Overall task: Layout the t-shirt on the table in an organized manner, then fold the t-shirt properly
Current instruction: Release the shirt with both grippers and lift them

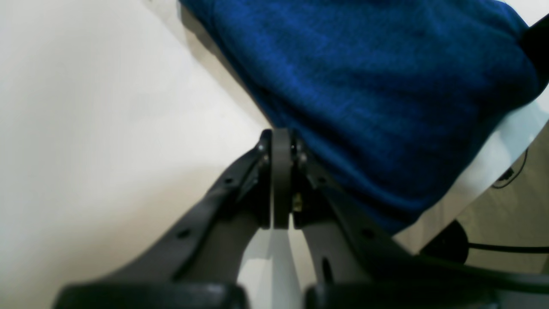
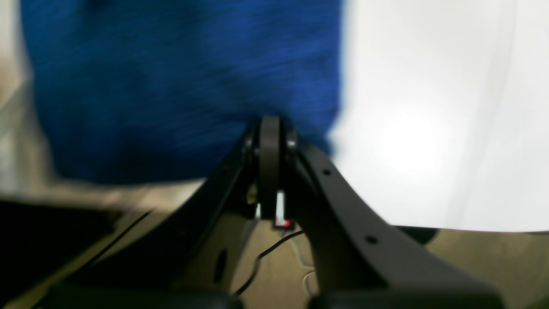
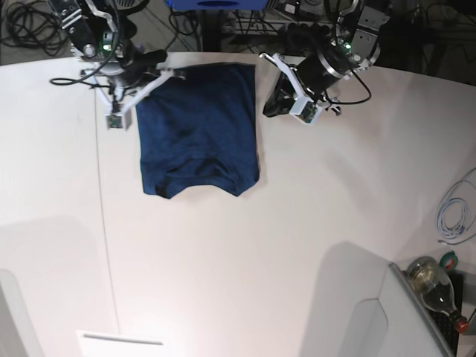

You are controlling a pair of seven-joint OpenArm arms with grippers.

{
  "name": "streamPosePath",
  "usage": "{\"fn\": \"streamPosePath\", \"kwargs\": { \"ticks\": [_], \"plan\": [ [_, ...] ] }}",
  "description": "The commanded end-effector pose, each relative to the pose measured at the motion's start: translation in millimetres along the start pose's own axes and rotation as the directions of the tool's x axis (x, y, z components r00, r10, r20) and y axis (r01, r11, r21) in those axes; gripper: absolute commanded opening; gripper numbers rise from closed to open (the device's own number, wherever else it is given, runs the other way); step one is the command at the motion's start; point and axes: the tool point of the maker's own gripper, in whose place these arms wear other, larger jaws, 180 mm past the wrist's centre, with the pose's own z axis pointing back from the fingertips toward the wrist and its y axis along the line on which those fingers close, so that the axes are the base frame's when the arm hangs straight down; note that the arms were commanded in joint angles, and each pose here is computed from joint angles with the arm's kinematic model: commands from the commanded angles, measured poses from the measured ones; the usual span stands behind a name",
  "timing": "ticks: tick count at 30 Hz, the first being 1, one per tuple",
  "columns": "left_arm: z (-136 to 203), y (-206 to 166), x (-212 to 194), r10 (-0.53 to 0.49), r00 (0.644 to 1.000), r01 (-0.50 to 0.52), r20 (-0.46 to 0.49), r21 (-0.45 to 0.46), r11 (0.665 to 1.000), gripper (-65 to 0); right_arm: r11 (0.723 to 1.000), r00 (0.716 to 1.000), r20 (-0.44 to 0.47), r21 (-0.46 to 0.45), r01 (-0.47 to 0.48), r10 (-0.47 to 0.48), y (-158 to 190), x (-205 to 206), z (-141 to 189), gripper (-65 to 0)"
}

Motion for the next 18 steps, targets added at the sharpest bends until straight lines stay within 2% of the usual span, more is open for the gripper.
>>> {"fn": "streamPosePath", "kwargs": {
  "ticks": [1, 5, 10, 15, 18],
  "plan": [
    [2, 1, 9, 0.004, 0.999, -0.004, 0.037, -0.002, 1.000, -65.0, 1.000, 1.000, 0.027, -0.017, -0.003, 0.003, -7, 7, -1, -63.6],
    [2, 1, 2, 0.012, 1.000, -0.012, 0.018, -0.001, 1.000, -65.0, 0.999, 1.000, -0.007, -0.049, -0.005, 0.004, -17, -6, -9, -63.6],
    [3, 3, 9, 0.006, 0.999, -0.007, 0.037, 0.006, 1.000, -65.0, 1.000, 1.000, 0.025, -0.021, 0.002, -0.001, -8, 4, 1, -63.6],
    [25, 16, 35, -0.016, 0.994, 0.009, 0.109, 0.063, 0.998, -65.0, 0.999, 0.992, 0.118, 0.005, 0.045, -0.046, -8, 39, 30, -63.6],
    [38, 19, 51, -0.037, 0.988, 0.023, 0.150, 0.092, 0.996, -65.0, 0.999, 0.989, 0.149, 0.030, 0.017, -0.022, -1, 75, 26, -63.6]
  ]
}}
